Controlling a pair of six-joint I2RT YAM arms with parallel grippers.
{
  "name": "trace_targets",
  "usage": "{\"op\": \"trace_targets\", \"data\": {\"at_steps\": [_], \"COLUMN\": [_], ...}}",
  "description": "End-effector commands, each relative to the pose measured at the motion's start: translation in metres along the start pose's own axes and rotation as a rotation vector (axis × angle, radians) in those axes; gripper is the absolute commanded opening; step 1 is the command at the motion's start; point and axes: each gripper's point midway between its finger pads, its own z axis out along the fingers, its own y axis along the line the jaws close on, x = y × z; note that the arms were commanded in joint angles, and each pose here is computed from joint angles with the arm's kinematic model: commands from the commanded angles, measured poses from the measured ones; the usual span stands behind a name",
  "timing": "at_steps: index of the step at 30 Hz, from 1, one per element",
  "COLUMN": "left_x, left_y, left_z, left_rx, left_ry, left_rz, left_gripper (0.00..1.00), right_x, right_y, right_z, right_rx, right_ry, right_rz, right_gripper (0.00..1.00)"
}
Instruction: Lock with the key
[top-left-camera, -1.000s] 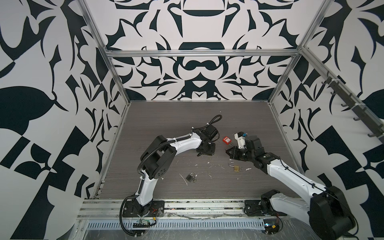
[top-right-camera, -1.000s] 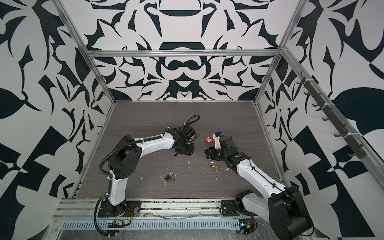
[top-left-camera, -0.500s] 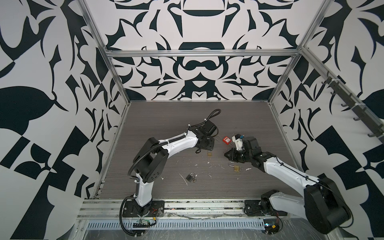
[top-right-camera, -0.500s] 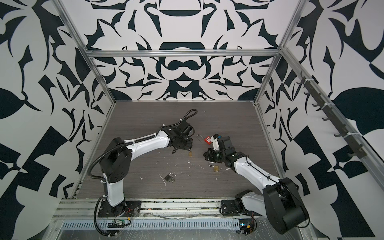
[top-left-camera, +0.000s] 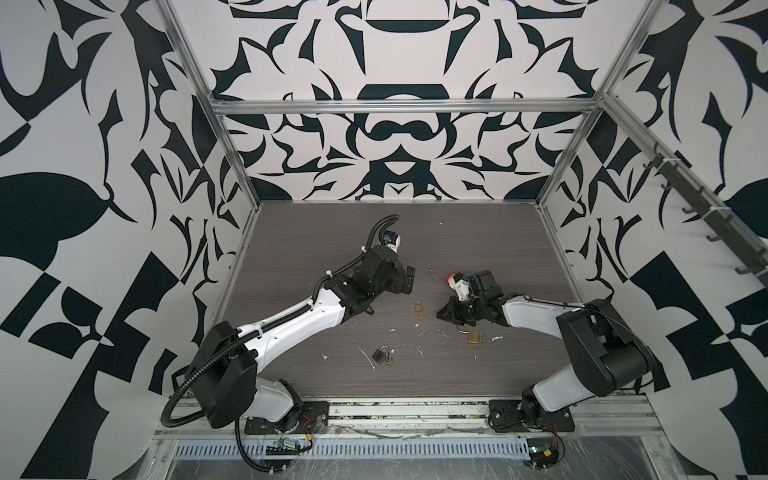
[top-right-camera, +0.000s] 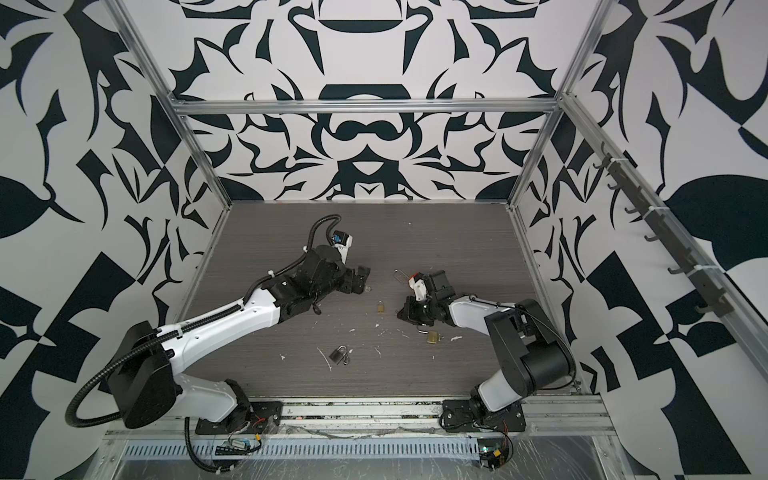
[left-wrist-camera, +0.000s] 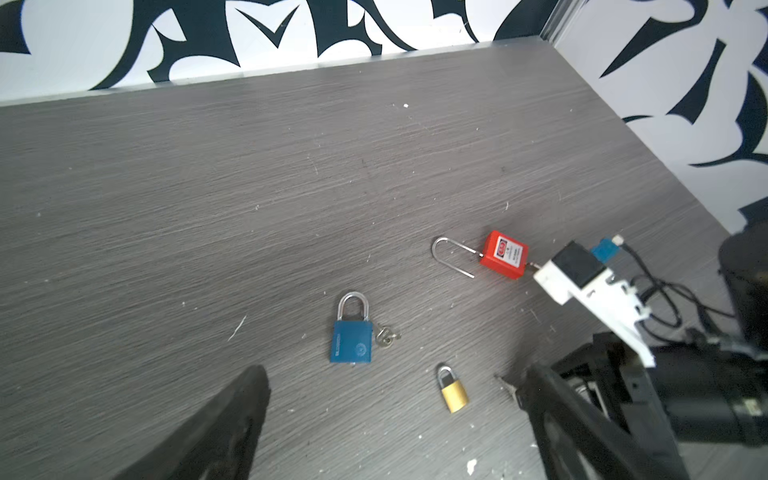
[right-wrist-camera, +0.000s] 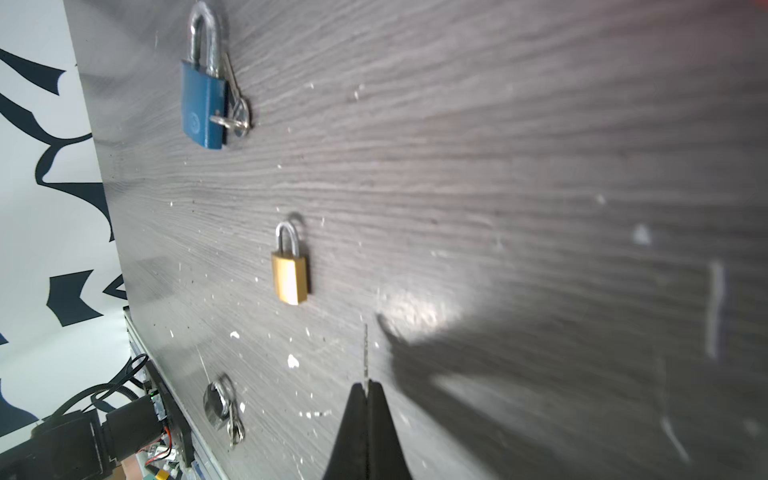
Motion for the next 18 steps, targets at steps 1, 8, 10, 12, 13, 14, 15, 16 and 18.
{"op": "trace_targets", "data": {"at_steps": [1,8,10,12,13,14,15,16,18], "left_x": [-0.031,-0.024,-0.023,-0.023,-0.023,-0.023,-0.022,-0.022,-0.022], "left_y": [-0.005,-0.007,-0.008,-0.009,-0.009,-0.009,-0.009,-0.01,-0.01], "left_z": [-0.013,-0.011,-0.011,-0.012,-0.012,-0.013,-0.013,-0.014,-0.015], "left_rx": [0.046,0.065,0.07,0.078,0.084,0.085,0.087,0.093,0.095], "left_ry": [-0.166,-0.143,-0.142,-0.149,-0.152,-0.155,-0.158,-0.162,-0.163], "left_rz": [-0.024,-0.031,-0.031,-0.03,-0.029,-0.03,-0.028,-0.029,-0.029], "left_gripper": [0.99,0.99,0.99,0.99,0.99,0.99,0.99,0.99,0.99], "right_x": [-0.016,-0.02,-0.021,-0.021,-0.021,-0.021,-0.021,-0.02,-0.019], "right_y": [0.019,0.018,0.02,0.02,0.02,0.02,0.019,0.019,0.018], "right_z": [0.0,0.012,0.015,0.019,0.02,0.022,0.024,0.025,0.028], "right_rx": [-0.03,0.001,0.005,0.014,0.018,0.02,0.024,0.027,0.032], "right_ry": [-0.036,-0.016,-0.008,0.001,0.004,0.007,0.01,0.015,0.024], "right_rz": [-0.081,-0.101,-0.11,-0.115,-0.119,-0.121,-0.121,-0.124,-0.125], "right_gripper": [0.0,0.0,0.0,0.0,0.0,0.0,0.0,0.0,0.0]}}
